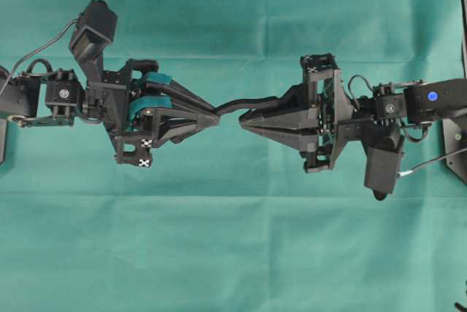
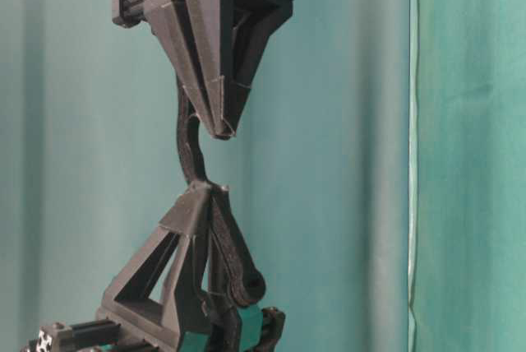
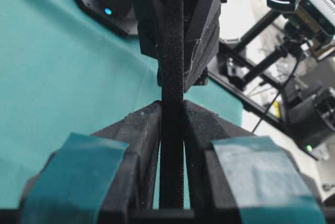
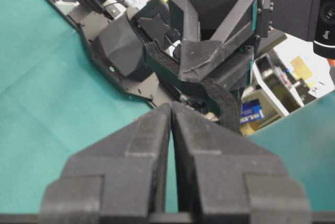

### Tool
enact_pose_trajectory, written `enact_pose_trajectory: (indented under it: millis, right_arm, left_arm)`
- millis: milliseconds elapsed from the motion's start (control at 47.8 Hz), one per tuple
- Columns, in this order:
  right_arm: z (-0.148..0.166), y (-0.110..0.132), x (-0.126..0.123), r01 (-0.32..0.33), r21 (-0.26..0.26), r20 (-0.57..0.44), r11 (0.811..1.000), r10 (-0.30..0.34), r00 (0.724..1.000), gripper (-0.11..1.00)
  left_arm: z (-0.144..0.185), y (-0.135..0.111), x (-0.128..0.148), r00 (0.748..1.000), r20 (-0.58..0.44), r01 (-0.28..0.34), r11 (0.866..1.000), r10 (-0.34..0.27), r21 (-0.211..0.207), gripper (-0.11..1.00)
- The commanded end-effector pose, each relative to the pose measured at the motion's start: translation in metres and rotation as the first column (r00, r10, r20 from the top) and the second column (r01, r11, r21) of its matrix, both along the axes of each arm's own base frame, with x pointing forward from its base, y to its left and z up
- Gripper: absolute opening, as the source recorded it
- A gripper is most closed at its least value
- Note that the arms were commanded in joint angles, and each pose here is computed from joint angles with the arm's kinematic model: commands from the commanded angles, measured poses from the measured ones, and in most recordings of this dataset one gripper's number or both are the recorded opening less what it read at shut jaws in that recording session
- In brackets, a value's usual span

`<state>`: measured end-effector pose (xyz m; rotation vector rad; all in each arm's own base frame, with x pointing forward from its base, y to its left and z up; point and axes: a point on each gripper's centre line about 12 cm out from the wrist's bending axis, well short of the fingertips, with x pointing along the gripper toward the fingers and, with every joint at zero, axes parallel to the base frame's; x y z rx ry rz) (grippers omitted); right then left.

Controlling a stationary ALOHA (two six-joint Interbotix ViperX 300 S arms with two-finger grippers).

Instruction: Peel off the Velcro with your right arm.

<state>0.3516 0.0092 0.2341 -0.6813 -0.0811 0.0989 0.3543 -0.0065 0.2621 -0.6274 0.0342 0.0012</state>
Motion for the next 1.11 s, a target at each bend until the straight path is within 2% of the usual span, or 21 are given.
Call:
enact_pose_trajectory:
  millis: [0,314,836,1087]
  right_arm:
    - [0.008,0.002,0.002,-0.006,0.004,0.026,1.000,0.006,1.000,-0.09]
    - [0.008,0.004,0.002,-0.010,0.005,0.027,1.000,0.009,1.000,-0.09]
    - [0.013,0.004,0.005,-0.011,0.003,0.040,1.000,0.011,0.999,-0.09]
    - [0.014,-0.003,0.016,0.008,0.002,0.043,1.000,-0.008,0.999,-0.09]
  left_arm:
    - [0.012,0.004,0.001,0.998,0.060,-0.012,1.000,0.011,0.005,0.12]
    - [0.021,0.009,-0.002,0.988,0.152,-0.033,0.997,0.023,0.063,0.12]
    - [0.019,0.014,0.000,0.980,0.196,-0.053,0.996,0.039,0.067,0.12]
    - [0.017,0.012,0.002,0.981,0.193,-0.047,0.996,0.033,0.069,0.12]
